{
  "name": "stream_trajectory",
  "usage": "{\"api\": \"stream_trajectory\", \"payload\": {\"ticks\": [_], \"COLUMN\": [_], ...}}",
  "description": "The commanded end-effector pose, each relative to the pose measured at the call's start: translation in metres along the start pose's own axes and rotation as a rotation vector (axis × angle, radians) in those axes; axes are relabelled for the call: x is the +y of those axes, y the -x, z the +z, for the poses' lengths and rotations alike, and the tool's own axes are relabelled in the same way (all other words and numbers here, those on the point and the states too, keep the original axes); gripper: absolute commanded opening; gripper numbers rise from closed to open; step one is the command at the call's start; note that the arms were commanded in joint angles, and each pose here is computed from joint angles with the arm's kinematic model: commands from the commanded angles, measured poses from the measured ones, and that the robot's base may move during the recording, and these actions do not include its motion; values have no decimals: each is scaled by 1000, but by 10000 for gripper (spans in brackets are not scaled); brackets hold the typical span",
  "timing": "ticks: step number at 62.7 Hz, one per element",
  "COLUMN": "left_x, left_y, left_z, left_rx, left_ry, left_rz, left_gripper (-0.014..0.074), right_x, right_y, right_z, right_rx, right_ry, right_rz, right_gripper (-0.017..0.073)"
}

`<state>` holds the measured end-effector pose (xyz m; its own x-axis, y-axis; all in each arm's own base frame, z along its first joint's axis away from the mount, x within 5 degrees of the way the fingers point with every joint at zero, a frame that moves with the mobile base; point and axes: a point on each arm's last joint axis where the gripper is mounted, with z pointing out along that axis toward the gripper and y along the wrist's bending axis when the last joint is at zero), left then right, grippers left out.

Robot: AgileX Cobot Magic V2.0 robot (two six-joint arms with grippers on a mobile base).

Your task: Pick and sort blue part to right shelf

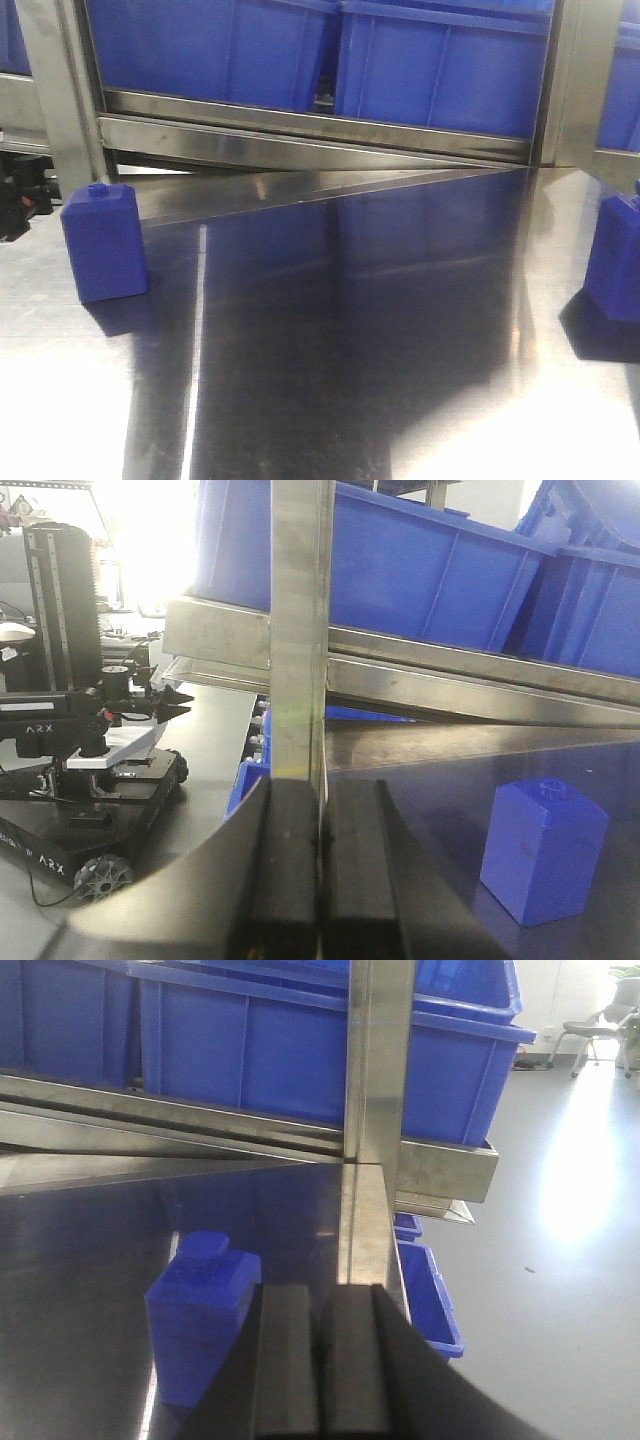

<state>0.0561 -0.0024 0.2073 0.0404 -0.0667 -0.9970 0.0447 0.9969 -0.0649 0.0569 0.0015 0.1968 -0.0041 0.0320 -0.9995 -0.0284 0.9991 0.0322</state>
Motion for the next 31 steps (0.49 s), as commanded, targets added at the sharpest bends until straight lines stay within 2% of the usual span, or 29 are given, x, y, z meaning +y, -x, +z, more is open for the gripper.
{"api": "stream_trajectory", "payload": {"ticks": [1, 31], "left_x": [0, 0], "left_y": [0, 3], "left_z": [-1, -1], "left_rx": [-76, -100], "left_ry": [-10, -11], "left_rz": [-11, -11], "left_gripper": [123, 123], "right_x": [1, 1], "right_y": [17, 17], "right_z": [-3, -3], "right_rx": [-133, -133], "right_ry": [5, 5], "right_rz": [-7, -7], "right_gripper": [45, 45]}}
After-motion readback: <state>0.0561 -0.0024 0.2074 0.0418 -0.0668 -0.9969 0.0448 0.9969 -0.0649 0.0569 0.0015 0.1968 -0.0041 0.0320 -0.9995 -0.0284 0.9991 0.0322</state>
